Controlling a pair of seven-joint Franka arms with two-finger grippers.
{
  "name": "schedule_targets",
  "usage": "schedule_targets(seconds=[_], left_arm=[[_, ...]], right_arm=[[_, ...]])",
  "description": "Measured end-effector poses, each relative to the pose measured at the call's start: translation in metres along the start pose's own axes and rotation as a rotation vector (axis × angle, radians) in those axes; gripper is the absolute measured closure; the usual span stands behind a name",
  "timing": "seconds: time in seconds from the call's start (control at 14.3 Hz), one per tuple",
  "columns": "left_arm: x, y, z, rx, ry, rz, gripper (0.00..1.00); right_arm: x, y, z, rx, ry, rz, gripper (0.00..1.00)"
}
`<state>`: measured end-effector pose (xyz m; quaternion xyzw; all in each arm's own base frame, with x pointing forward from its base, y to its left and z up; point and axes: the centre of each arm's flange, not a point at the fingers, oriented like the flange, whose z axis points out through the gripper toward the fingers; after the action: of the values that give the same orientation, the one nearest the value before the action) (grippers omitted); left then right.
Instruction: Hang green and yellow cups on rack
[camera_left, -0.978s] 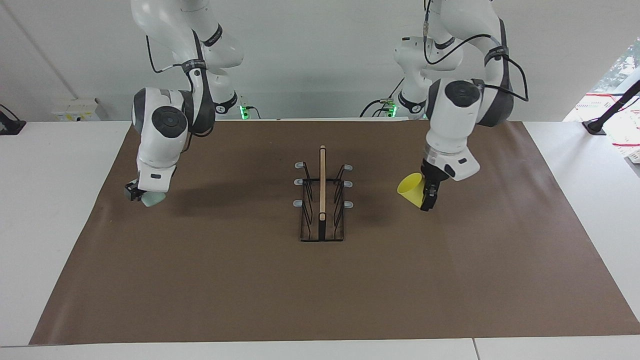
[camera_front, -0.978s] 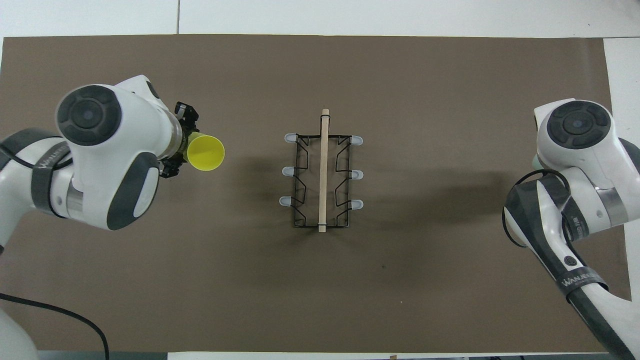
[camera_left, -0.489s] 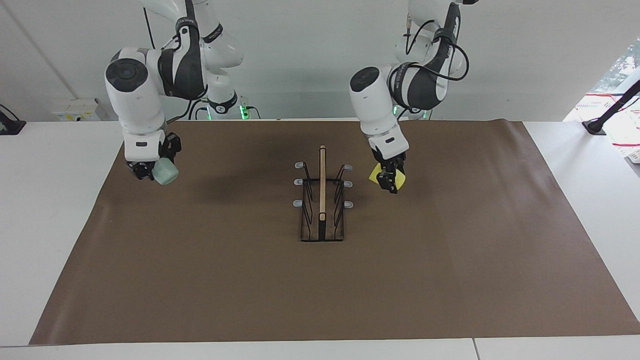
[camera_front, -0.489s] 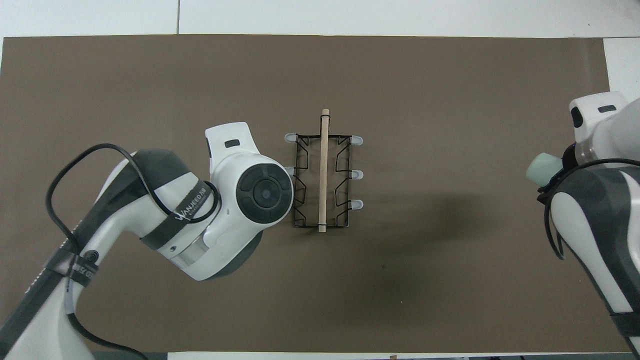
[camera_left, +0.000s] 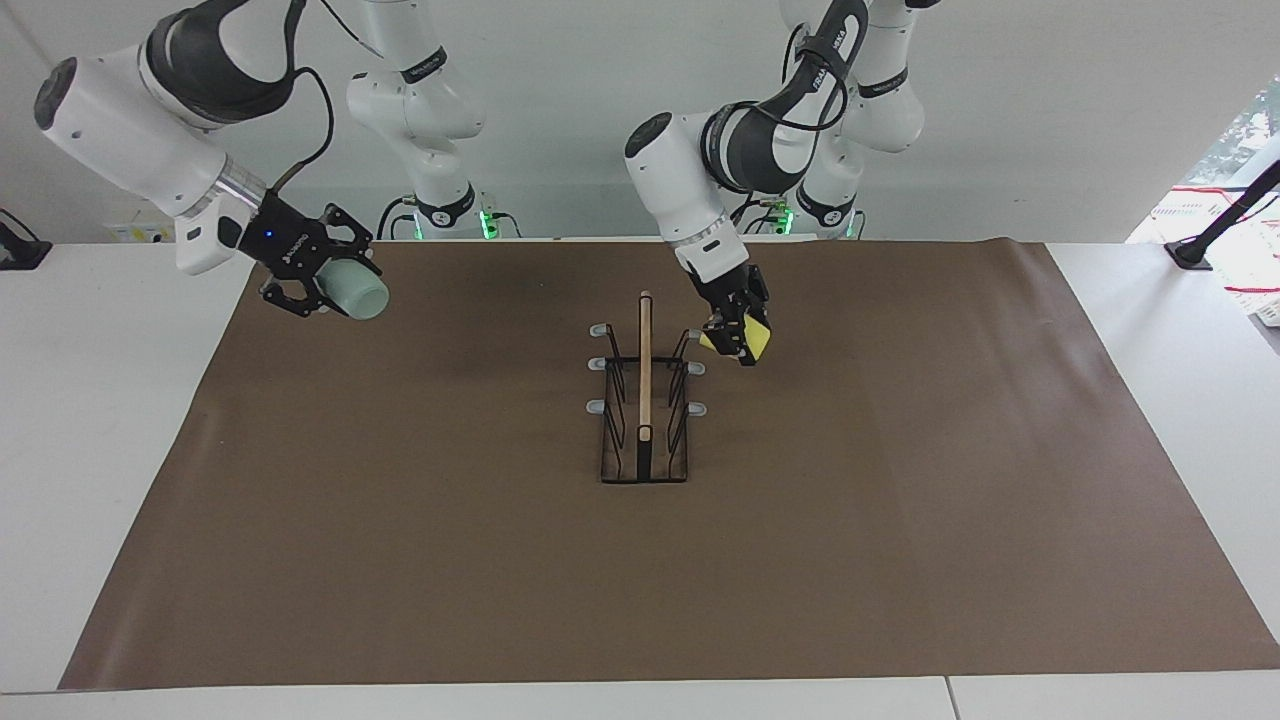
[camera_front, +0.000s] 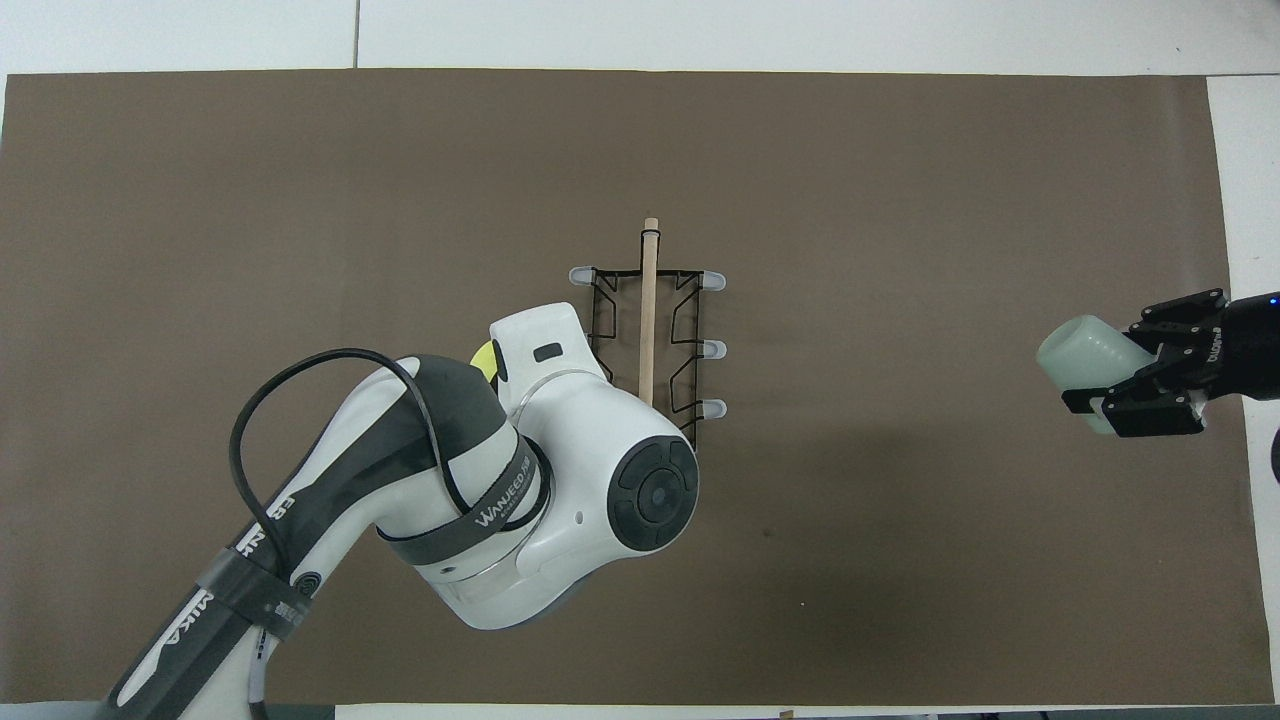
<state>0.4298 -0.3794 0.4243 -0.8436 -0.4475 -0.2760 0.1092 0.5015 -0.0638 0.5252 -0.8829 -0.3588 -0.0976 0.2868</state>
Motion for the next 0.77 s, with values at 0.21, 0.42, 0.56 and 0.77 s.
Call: schedule_targets(seconds=[0.21,0.42,0.56,0.77], left_arm=[[-0.013,-0.003,-0.009,-0.008,0.012,0.013,0.35],[-0.021,-0.005,-0.019,-0.015,0.026,0.001,0.35],[-0.027,-0.006,-0.031,-0.029,0.028,-0.004,0.35],[-0.043,-0.009,-0.047,-0.059,0.022,-0.002,0.35]], right_arm=[[-0.006,-0.001,-0.003,0.123,0.195,-0.004,0.31],[-0.014,-0.004,0.002,0.218,0.372,-0.022,0.31],[-0.024,-0.001,0.019,0.283,0.519,-0.033,0.31],[-0.043,0.002,0.058,0.350,0.690,-0.079,0.31]])
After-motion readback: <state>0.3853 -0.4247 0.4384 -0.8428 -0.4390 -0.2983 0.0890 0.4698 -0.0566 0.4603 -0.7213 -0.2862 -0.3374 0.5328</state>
